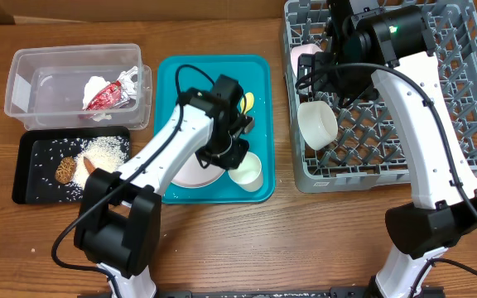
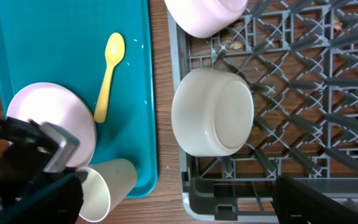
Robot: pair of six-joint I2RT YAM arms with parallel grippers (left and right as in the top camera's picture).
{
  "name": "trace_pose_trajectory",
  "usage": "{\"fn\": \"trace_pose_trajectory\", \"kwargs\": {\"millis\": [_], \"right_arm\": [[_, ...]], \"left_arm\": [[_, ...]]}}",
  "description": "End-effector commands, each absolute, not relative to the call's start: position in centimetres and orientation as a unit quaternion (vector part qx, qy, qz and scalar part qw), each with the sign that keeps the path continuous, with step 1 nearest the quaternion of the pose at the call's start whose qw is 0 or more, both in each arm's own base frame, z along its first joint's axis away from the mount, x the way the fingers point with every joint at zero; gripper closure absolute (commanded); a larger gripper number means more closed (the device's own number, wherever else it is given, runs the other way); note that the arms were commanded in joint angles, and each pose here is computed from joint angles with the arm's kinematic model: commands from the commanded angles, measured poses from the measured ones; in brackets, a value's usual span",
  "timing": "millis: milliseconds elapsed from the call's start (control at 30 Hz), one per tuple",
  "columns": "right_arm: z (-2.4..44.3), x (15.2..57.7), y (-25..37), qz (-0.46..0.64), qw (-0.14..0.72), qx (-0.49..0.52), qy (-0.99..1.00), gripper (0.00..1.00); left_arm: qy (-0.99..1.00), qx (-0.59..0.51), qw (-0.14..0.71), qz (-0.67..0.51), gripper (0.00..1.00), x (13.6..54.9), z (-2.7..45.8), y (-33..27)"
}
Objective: Sort waste into correct bins and load items into the dishwasher
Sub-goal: 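Grasp the paper cup on the teal tray with the left gripper, then hand the paper cup from the left gripper to the right gripper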
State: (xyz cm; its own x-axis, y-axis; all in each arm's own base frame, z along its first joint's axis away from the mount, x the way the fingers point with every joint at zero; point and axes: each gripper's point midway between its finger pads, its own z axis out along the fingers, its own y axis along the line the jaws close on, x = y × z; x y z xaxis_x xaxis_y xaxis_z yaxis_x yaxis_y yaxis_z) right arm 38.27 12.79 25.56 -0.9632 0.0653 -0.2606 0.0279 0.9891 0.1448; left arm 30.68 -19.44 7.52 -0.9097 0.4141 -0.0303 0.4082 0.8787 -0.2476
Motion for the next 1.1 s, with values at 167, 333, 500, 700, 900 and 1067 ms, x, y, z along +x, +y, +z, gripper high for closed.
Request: {"fn": "trace_pose_trajectory", "kwargs": {"millis": [167, 333, 500, 700, 900, 1067], "right_arm": [[27.0, 38.8, 17.7, 0.197, 0.146, -0.058, 0.968, 0.0], [29.0, 39.7, 20.7, 0.277, 0.179, -0.113, 0.937, 0.0], [33.5, 39.8, 25.1, 0.406, 0.231, -0.219, 0.857, 0.01], [35.9, 38.6, 26.9, 0.467, 0.254, -0.298, 0.793, 0.02], [36.3, 36.9, 28.3, 0.535, 0.246, -0.371, 0.718, 0.03], [35.9, 36.3, 29.1, 0.593, 0.229, -0.396, 0.663, 0.03]], "left_arm": [[-0.955, -0.162, -0.087, 0.233, 0.96, 37.5, 17.4, -17.3], [-0.89, -0.139, -0.136, 0.413, 0.96, 39.5, 22.5, -16.2], [-0.806, -0.147, -0.182, 0.543, 0.96, 39.6, 27.2, -14.6], [-0.734, -0.158, -0.214, 0.625, 0.96, 39.2, 31.0, -13.9], [-0.697, -0.164, -0.22, 0.662, 0.96, 38.8, 32.7, -14.0], [-0.683, -0.167, -0.225, 0.674, 0.96, 38.7, 33.3, -13.9]]}}
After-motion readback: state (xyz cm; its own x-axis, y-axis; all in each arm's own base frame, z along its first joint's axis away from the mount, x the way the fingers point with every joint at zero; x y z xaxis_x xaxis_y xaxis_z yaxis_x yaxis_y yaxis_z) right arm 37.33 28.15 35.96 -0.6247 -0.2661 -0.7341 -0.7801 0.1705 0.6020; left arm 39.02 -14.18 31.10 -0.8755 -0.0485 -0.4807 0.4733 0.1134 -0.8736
